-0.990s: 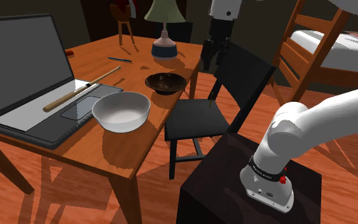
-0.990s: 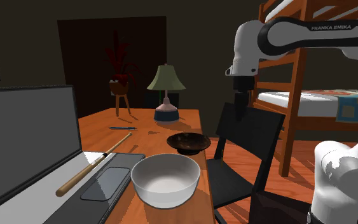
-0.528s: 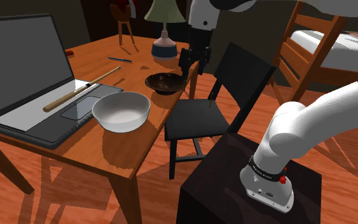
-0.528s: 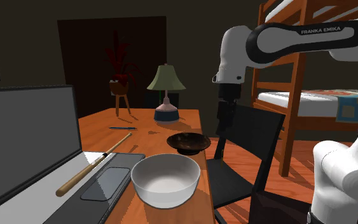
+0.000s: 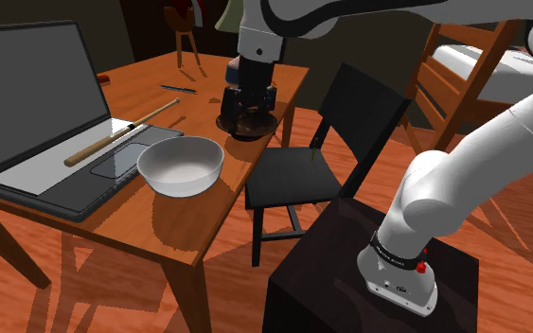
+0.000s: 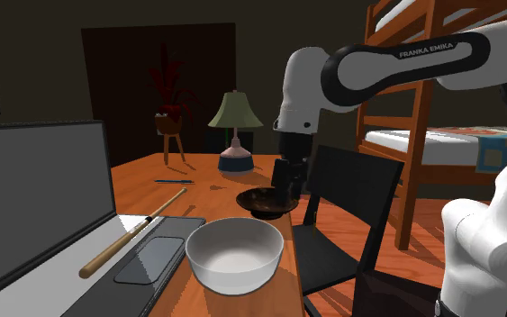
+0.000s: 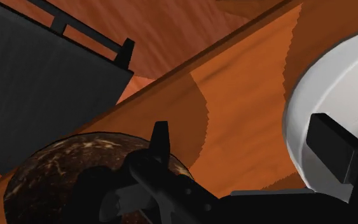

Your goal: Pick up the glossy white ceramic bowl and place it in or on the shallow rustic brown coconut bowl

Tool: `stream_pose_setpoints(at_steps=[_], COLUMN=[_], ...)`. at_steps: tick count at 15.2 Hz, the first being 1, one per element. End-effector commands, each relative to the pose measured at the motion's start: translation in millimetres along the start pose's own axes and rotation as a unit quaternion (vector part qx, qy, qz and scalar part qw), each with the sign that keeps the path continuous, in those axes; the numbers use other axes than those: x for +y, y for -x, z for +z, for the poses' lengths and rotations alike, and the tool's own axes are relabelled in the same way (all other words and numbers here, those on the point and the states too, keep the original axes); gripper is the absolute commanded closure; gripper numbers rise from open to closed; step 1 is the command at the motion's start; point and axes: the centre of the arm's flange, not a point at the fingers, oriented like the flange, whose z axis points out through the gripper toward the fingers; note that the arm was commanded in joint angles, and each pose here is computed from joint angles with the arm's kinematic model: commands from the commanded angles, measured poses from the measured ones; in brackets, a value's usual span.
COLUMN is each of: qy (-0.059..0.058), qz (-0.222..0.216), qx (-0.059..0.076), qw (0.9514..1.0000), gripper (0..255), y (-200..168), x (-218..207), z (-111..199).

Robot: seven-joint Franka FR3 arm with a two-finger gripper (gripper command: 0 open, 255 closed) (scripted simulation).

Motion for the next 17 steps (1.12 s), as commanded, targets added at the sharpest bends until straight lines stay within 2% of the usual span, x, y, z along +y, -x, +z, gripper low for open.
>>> stream_pose_setpoints(at_steps=[1, 5, 13, 17], qy=[-0.008, -0.024, -0.025, -0.025], qz=[0.001, 0.004, 0.004, 0.004], qx=[0.002, 0.006, 0.006, 0.006], qw=[1.0, 0.9997, 0.9997, 0.9997], gripper=[0, 0, 0, 0], y=[-9.7, -30.5, -31.5, -31.5], x=[-17.5, -57.2, -60.3, -60.3], z=[8.6, 26.8, 67.3, 67.3])
